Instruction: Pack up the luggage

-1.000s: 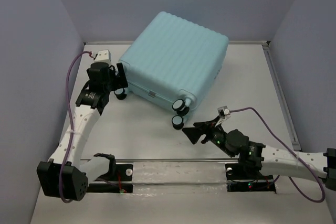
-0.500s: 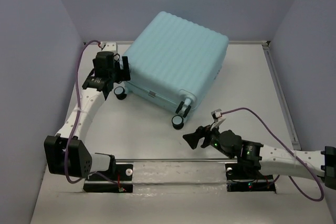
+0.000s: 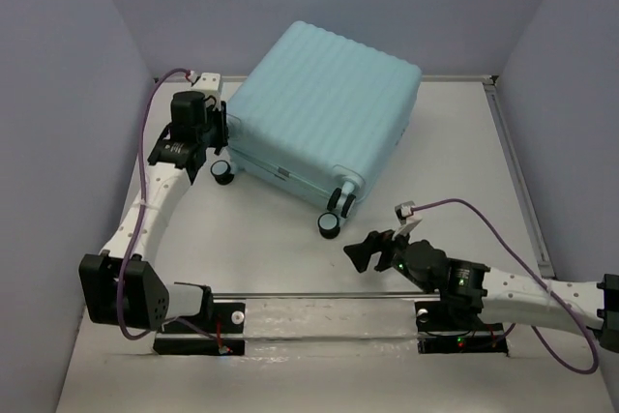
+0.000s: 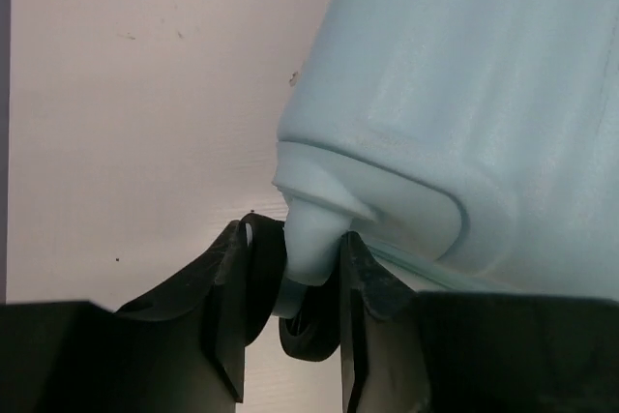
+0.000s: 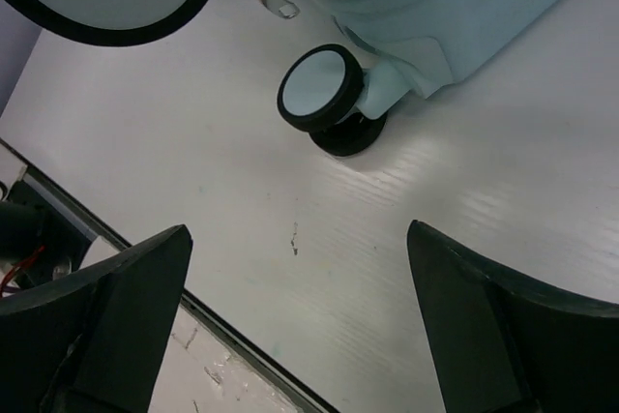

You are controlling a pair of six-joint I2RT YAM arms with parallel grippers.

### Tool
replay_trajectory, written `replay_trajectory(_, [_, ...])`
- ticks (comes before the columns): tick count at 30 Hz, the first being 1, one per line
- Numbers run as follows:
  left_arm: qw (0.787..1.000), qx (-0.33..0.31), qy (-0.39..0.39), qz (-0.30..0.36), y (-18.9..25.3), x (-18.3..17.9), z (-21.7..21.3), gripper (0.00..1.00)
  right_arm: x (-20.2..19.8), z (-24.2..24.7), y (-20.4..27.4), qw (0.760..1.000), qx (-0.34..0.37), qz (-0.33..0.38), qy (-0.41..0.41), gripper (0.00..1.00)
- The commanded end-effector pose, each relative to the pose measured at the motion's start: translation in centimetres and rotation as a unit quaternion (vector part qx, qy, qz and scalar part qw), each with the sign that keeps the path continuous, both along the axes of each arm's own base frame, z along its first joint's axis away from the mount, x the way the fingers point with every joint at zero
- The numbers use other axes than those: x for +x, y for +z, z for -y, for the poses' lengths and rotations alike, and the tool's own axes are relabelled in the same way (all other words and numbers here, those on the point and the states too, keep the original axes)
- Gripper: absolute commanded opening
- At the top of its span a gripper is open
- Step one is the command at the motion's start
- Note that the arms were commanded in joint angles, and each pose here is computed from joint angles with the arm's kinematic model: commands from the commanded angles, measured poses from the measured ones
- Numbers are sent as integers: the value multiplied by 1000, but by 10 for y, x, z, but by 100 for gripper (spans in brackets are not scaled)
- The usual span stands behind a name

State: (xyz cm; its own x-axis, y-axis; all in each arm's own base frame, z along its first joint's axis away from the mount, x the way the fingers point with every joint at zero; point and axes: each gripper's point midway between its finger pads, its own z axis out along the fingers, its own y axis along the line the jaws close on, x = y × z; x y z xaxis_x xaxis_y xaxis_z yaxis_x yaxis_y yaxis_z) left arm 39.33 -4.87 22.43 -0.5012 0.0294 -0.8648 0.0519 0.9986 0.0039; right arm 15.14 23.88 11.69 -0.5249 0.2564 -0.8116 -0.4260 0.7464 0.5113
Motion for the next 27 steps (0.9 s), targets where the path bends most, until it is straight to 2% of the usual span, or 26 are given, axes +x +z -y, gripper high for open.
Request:
replay_trajectory(1, [997, -57, -40, -35, -21, -3, 27, 6, 23, 18, 15, 998, -16, 9, -58, 97])
replay_trajectory(4, [994, -82, -62, -44, -27, -8, 38, 6, 43, 33, 24, 996, -16, 12, -91, 89])
replay_trajectory(6, [990, -107, -84, -48, -30, -15, 49, 6, 51, 42, 26, 995, -24, 9, -98, 68])
replay_trajectory(7, [989, -110, -87, -50, -36, -19, 51, 6, 62, 54, 29, 992, -24, 9, -123, 51])
replay_trajectory(10, [991, -99, -62, -60, -48, -23, 41, 6, 73, 64, 43, 991, -31, 13, -133, 21])
replay_trajectory(13, [988, -116, -67, -74, -54, -27, 47, 6, 85, 76, 55, 986, -50, 20, -159, 17])
replay_trajectory(19, [974, -158, -134, -87, -52, -51, 97, 6, 110, 118, 84, 972, -68, 39, -221, 17])
replay_trajectory(23, [948, -233, -192, -102, -50, -81, 136, 6, 122, 132, 105, 972, -79, 50, -216, 20])
replay_trajectory(27, [931, -277, -221, -93, -37, -99, 155, 6, 141, 144, 112, 971, -86, 39, -221, 26])
